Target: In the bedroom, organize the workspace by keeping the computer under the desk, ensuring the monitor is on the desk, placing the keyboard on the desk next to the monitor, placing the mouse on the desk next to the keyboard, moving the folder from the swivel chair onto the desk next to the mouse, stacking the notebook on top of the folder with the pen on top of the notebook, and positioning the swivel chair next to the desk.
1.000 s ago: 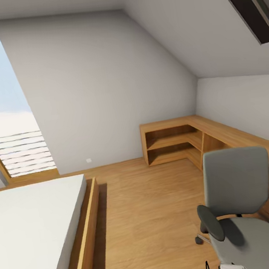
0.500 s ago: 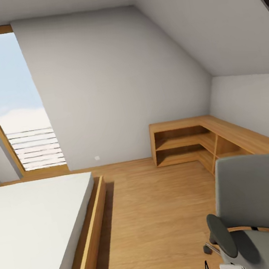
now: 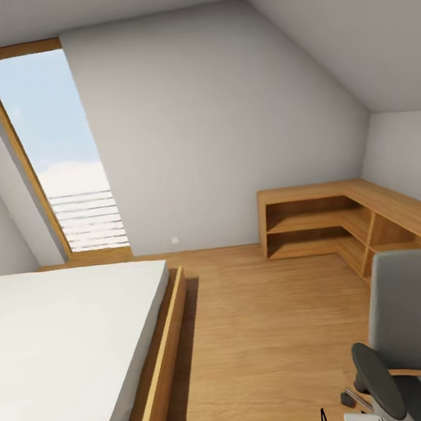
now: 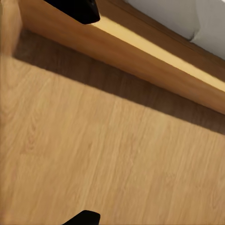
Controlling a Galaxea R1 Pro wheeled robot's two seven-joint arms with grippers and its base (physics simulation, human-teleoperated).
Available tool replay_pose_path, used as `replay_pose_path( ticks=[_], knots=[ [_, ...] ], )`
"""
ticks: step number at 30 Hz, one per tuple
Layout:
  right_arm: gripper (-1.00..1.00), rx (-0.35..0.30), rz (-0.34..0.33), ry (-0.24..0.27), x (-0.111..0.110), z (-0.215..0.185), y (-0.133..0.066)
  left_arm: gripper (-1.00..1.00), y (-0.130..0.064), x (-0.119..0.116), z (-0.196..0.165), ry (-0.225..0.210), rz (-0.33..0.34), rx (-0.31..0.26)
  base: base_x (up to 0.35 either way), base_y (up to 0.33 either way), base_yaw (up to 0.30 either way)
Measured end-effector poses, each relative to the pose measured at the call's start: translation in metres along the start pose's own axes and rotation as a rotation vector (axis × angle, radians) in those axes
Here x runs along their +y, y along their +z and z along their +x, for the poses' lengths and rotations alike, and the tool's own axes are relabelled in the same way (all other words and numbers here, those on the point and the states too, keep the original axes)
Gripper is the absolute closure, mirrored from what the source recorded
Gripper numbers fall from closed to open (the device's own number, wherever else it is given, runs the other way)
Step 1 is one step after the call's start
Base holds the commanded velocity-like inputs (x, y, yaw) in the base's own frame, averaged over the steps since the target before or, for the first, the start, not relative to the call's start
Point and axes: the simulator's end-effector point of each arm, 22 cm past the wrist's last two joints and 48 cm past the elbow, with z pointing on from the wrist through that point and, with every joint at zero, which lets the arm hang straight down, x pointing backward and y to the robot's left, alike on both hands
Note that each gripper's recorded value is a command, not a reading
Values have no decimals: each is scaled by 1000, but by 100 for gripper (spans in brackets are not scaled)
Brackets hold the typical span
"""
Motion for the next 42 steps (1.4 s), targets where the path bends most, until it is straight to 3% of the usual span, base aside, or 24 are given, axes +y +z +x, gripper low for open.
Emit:
replay_pose_path(
  ticks=[21, 42],
  knots=[
    [-100, -2, 2, -5, -3, 0, 0, -100, 0, 0, 1, 2, 0, 2, 47, 73, 16],
    [-100, -19, 0, -2, -3, -8, 1, -100, 0, -2, -6, -1, 4, -14, 20, 22, -190]
  ],
)
